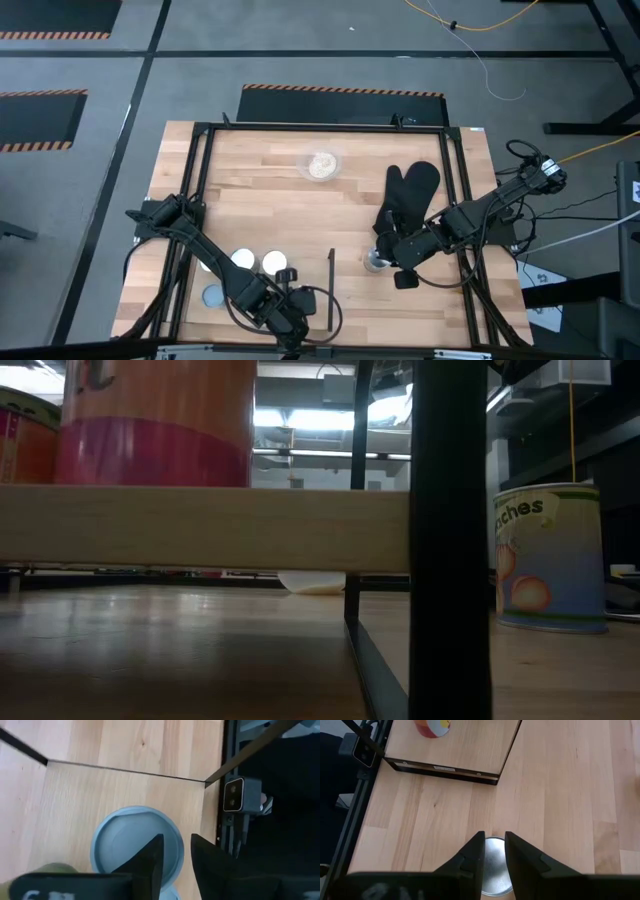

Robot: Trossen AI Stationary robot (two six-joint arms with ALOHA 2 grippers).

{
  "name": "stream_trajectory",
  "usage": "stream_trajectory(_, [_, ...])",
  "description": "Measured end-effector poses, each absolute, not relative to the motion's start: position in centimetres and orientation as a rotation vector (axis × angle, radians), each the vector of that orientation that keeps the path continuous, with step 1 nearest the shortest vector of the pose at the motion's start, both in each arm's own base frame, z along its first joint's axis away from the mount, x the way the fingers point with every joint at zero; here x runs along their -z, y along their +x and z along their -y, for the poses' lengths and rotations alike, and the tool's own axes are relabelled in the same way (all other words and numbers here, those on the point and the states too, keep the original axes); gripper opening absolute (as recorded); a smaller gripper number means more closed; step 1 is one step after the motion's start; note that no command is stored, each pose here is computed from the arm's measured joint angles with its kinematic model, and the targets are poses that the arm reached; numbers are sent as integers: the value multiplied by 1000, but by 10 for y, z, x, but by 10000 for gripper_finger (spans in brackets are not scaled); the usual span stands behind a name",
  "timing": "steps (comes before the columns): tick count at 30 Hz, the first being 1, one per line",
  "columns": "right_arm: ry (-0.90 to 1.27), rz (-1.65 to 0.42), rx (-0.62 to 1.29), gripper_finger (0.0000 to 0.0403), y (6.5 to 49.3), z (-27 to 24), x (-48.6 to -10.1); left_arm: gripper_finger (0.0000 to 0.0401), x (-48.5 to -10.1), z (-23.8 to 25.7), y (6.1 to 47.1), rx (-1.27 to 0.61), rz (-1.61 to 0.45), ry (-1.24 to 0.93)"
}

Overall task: Pick and place cans onto a shelf
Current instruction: Put the white canned mixed fruit on the shelf

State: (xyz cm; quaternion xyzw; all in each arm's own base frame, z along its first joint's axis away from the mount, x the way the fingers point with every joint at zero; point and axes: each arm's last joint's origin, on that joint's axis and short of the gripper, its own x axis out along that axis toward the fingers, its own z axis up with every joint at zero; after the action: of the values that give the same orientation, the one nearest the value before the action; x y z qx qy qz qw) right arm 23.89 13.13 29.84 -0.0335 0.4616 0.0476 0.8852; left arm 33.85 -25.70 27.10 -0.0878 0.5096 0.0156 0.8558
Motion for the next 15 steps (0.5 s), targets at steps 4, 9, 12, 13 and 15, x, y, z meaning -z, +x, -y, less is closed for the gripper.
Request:
stream_trajectory(4, [-70,-960,-99,78,239,-131,-298,108,-271,257,338,0,-1071,-130])
stream_trajectory(9, [-70,-961,-99,78,239,-131,-298,118,-271,258,337,78,-1094,-55])
stream_trajectory(12, [-70,-961,-99,78,239,-131,-298,117,-270,258,336,136,-1111,-5])
stream_trajectory(13, [-70,-961,-99,78,239,-131,-298,117,-270,258,336,147,-1114,15])
stream_trajectory(15, [-70,-961,-99,78,239,-131,-298,117,-270,258,335,166,-1115,48])
